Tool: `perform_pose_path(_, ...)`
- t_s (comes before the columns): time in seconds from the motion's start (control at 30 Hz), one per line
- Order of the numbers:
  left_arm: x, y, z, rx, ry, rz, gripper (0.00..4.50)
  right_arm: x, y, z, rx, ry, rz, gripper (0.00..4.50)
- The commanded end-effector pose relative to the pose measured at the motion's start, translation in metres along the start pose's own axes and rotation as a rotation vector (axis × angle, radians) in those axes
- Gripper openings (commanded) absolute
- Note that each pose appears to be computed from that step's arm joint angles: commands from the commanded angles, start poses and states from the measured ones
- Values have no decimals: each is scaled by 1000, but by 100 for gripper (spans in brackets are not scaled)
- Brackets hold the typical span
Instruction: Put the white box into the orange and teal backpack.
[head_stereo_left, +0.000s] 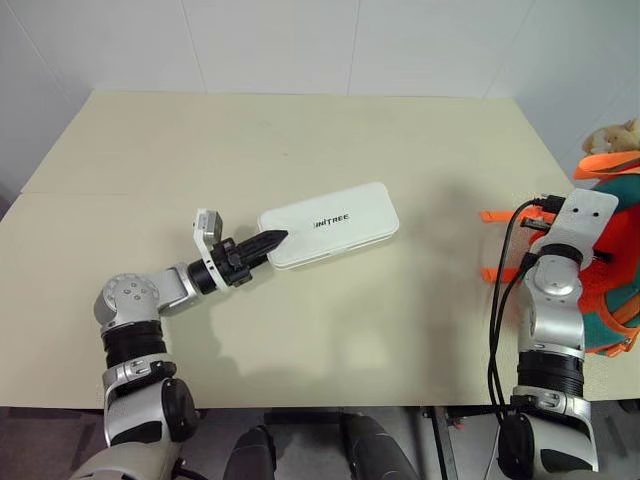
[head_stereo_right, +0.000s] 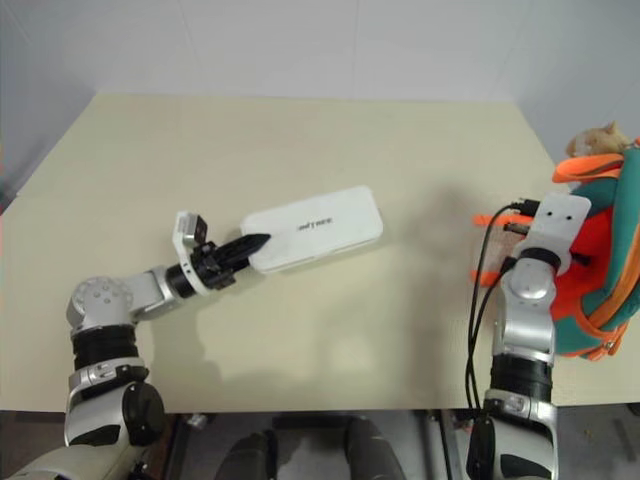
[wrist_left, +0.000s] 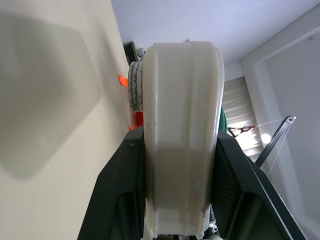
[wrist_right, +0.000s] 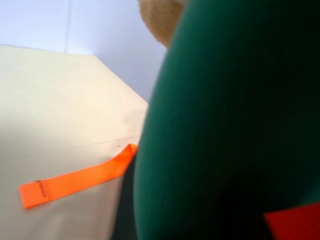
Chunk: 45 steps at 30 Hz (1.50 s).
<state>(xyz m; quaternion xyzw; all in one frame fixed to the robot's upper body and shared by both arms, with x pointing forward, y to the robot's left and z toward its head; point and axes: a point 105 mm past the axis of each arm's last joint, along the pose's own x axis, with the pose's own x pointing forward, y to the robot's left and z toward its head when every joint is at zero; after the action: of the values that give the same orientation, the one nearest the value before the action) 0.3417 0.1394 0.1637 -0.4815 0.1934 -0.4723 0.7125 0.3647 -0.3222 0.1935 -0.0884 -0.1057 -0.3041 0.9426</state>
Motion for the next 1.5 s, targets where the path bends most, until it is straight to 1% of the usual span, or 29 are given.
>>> perform_pose_path(0.03,-7,-14,12,47,-37,-35,129,-7,4,26,17,-73,105,0)
perform_pose_path(0.1,-8,-13,15,52,-44,-24,129,-13,13,31,33,-81,182,0)
perform_pose_path(0.17,-11,-10,20,58,-56,-5,129,-26,30,39,56,-90,314,0)
perform_pose_path(0.27,-12,-7,27,64,-67,10,129,-44,51,50,106,-93,469,0)
perform_pose_path(0.37,-12,-4,32,70,-72,27,129,-70,77,69,182,-110,671,0)
perform_pose_path(0.47,-11,-4,39,82,-79,31,129,-96,97,87,233,-127,849,0)
perform_pose_path(0.6,-11,-6,45,99,-81,37,129,-129,114,111,295,-138,1057,0)
perform_pose_path(0.7,-14,-8,53,119,-94,44,129,-156,120,124,321,-140,1229,0)
perform_pose_path(0.83,-24,-9,65,153,-123,72,129,-188,118,143,344,-137,1454,0)
perform_pose_path(0.97,-32,-11,77,185,-148,88,129,-218,107,157,332,-134,1693,0)
perform_pose_path(1.13,-40,-17,87,215,-161,87,129,-243,87,167,281,-132,1927,0)
perform_pose_path(1.17,-42,-20,88,223,-153,80,129,-249,81,167,268,-128,1995,0)
perform_pose_path(1.27,-48,-30,89,265,-114,60,129,-263,65,163,176,-85,2177,0)
perform_pose_path(1.33,-51,-36,90,301,-91,45,129,-262,58,156,112,-53,2237,0)
perform_pose_path(1.43,-55,-51,92,403,-60,-2,129,-246,49,137,-22,-1,2259,0)
perform_pose_path(1.5,-59,-71,97,551,-60,-68,129,-229,42,123,-123,11,2256,0)
